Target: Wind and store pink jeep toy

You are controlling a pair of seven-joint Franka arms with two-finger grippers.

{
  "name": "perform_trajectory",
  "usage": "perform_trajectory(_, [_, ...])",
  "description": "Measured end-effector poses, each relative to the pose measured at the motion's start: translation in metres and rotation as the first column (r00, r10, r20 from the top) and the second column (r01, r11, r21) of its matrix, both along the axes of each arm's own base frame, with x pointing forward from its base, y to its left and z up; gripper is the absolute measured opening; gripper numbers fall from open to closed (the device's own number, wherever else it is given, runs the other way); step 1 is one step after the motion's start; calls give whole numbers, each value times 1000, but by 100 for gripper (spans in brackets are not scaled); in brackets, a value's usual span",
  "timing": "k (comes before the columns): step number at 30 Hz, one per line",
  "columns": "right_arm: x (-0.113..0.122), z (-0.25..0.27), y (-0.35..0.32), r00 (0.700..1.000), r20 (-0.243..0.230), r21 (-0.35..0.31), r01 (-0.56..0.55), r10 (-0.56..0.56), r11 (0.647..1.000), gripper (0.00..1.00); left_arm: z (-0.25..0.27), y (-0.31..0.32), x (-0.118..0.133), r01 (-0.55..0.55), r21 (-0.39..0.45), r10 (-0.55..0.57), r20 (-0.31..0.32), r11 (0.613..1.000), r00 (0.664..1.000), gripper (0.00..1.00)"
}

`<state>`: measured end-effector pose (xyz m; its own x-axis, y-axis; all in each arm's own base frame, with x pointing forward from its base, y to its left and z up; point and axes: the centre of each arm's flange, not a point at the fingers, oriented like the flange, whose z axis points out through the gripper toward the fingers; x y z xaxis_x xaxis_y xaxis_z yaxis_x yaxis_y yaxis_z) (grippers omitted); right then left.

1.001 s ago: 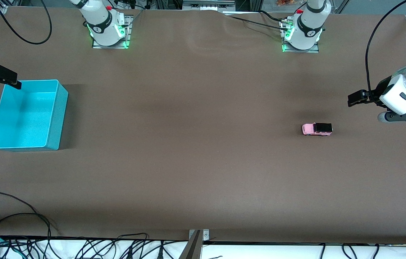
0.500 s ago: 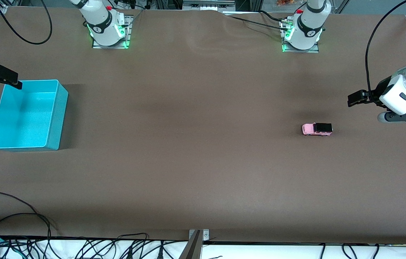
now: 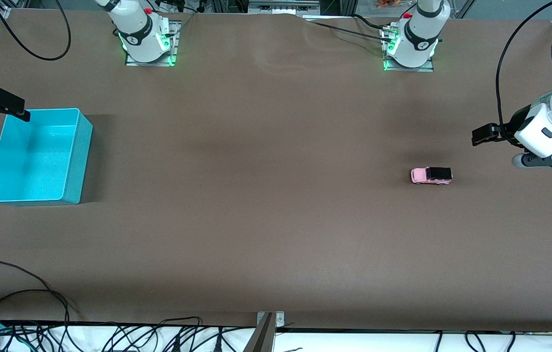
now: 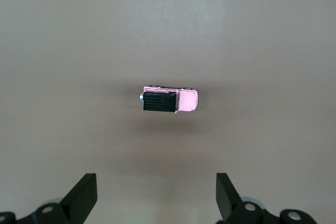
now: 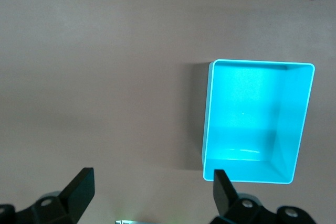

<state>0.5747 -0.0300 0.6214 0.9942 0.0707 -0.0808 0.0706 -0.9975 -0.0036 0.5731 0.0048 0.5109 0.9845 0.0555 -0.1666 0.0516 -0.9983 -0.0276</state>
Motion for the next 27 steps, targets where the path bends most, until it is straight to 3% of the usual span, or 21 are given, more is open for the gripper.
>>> perform_trajectory(27, [-1,0,-11,1000,-1,2,19,-19,1000,100,-1,0,0,-1,-1,1,-3,1000,1000,100])
